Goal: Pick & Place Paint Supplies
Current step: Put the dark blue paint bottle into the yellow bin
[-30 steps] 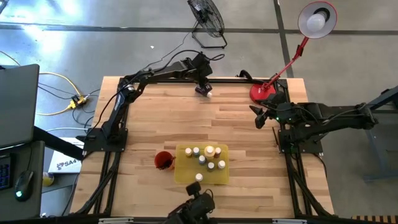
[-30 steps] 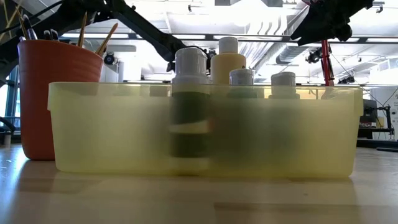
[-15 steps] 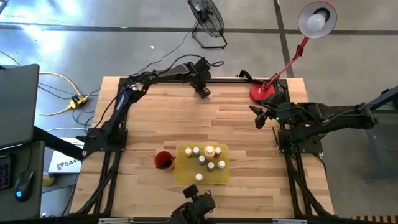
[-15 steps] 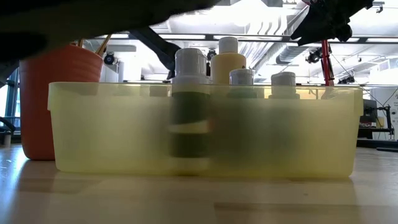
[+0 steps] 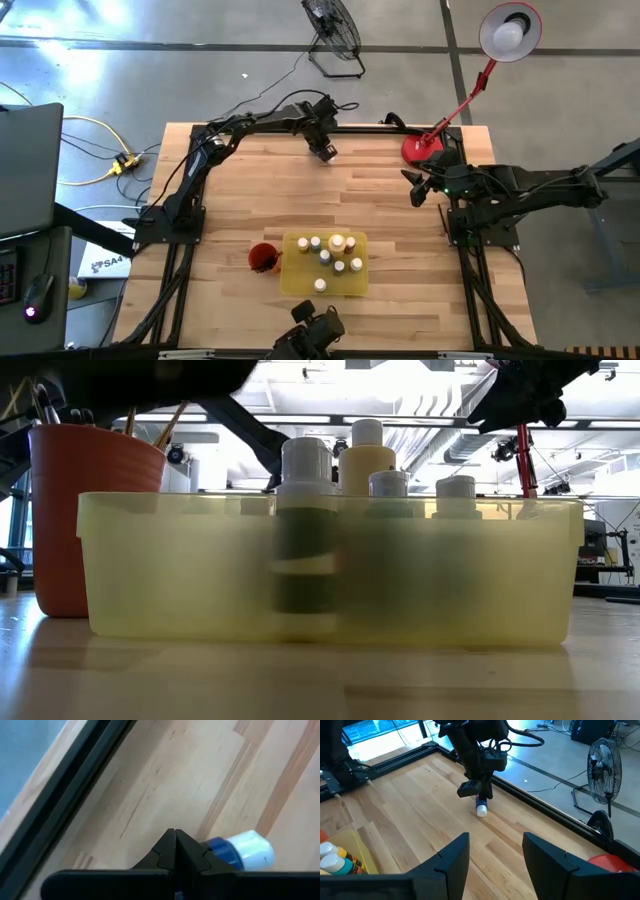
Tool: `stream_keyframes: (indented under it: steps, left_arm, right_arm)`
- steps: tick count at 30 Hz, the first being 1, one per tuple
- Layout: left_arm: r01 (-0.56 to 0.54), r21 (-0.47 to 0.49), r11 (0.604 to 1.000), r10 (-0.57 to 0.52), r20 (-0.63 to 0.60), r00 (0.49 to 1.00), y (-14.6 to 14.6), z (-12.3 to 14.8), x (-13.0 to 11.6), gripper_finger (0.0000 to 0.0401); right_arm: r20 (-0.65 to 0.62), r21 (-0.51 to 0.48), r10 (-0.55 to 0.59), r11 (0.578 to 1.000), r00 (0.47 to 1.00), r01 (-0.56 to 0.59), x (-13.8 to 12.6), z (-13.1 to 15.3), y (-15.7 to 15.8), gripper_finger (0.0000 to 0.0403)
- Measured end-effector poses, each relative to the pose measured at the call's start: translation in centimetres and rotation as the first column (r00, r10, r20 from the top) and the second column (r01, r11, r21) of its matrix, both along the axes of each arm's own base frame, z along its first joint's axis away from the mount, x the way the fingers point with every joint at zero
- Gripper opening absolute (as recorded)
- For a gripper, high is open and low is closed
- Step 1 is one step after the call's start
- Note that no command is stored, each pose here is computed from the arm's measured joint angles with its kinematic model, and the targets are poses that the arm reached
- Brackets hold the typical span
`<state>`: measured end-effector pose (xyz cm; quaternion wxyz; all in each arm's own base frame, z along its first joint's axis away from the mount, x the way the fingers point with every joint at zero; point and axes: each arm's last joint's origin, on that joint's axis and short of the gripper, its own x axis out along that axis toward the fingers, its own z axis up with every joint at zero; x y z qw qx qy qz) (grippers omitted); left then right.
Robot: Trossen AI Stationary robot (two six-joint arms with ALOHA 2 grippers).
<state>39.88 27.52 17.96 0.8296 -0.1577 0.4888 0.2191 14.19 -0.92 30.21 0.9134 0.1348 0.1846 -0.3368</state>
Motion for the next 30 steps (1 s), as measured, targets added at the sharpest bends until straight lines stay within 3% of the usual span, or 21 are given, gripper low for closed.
stream_keyframes:
  steps: [6,9,11,14,20,30]
  left_arm:
    - [0.015,-0.073,0.997,-0.007,0.104,0.995,0.0,3.5,0.6,0.0000]
    - [0.038,0.028,0.999,-0.041,0.091,0.995,0.1,4.6,0.8,0.0000]
    - [0.031,0.083,0.996,-0.034,0.040,0.999,0.2,4.3,0.7,0.0000]
    - [0.035,0.089,0.995,-0.035,0.001,0.999,0.4,3.7,0.3,0.0000]
    - [0.019,0.022,1.000,-0.018,-0.057,0.998,0.0,0.8,-0.1,0.0000]
    - [-0.001,-0.030,1.000,-0.002,-0.109,0.994,-0.4,0.8,-0.7,0.0000]
  right_arm:
    - [-0.002,-0.005,-0.003,1.000,1.000,0.003,0.0,0.0,0.0,0.0174]
    - [-0.002,-0.005,-0.003,1.000,1.000,0.003,0.0,0.0,0.0,0.0174]
    - [-0.002,-0.005,-0.003,1.000,1.000,0.003,0.0,0.0,0.0,0.0174]
    - [-0.001,-0.003,-0.001,1.000,1.000,0.001,0.0,0.0,0.0,0.0174]
    - [0.000,0.000,0.001,1.000,1.000,-0.001,0.0,0.0,0.0,0.0174]
    - [-0.002,-0.002,0.002,1.000,1.000,-0.002,0.0,0.0,0.0,0.0174]
